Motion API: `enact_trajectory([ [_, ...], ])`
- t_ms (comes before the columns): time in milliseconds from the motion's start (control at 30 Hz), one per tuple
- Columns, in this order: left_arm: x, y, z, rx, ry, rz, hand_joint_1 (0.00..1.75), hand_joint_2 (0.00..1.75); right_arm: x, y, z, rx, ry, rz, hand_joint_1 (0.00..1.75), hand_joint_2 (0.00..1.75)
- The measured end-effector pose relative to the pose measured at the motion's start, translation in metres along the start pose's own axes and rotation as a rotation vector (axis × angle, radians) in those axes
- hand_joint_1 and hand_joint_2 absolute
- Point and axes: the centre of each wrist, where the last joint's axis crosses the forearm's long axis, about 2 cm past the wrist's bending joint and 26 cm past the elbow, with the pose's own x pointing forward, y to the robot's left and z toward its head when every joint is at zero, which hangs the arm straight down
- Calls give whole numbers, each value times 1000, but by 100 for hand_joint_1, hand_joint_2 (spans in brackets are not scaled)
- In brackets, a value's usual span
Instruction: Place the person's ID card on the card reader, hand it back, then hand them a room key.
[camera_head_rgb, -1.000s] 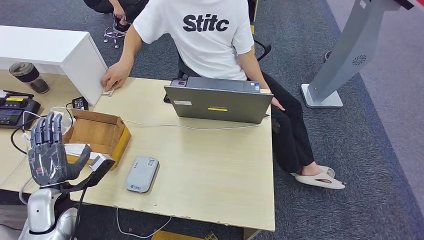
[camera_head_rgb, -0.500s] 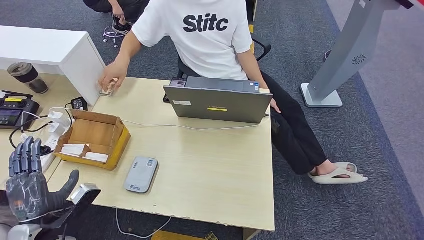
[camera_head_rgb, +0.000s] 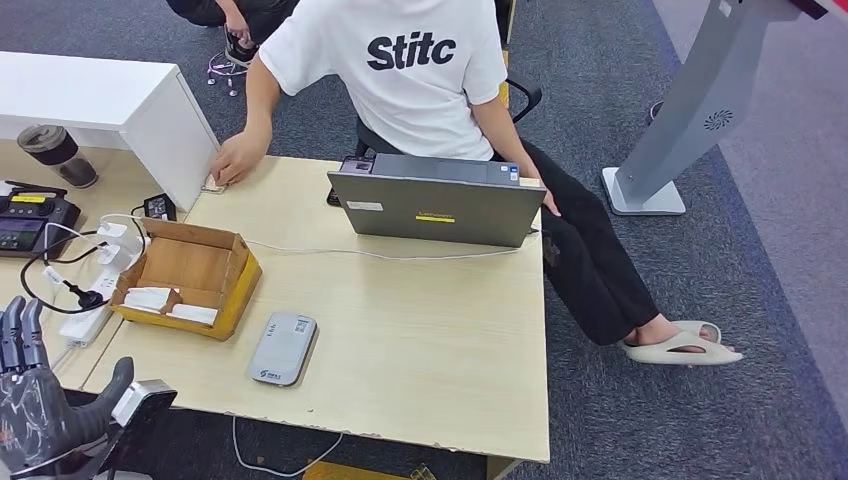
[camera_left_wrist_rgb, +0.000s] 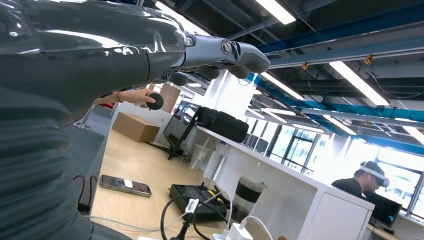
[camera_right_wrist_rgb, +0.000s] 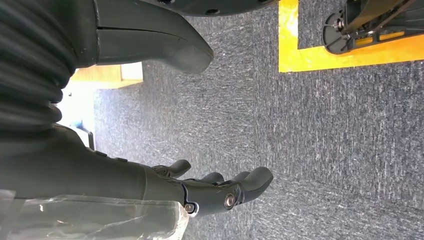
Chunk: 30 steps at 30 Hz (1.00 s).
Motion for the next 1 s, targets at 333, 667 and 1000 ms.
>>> enact_trajectory([
  [333, -28, -2, -12, -64, 60, -40, 0, 175, 0, 1, 0, 3, -5, 10, 0, 175],
  [667, -63, -13, -28, -96, 130, -164, 0, 175, 0, 0, 0, 1, -8, 25, 0, 175],
  [1000, -93, -20, -35, -134, 163, -264, 0, 175, 0, 0, 0, -3, -11, 40, 0, 175],
])
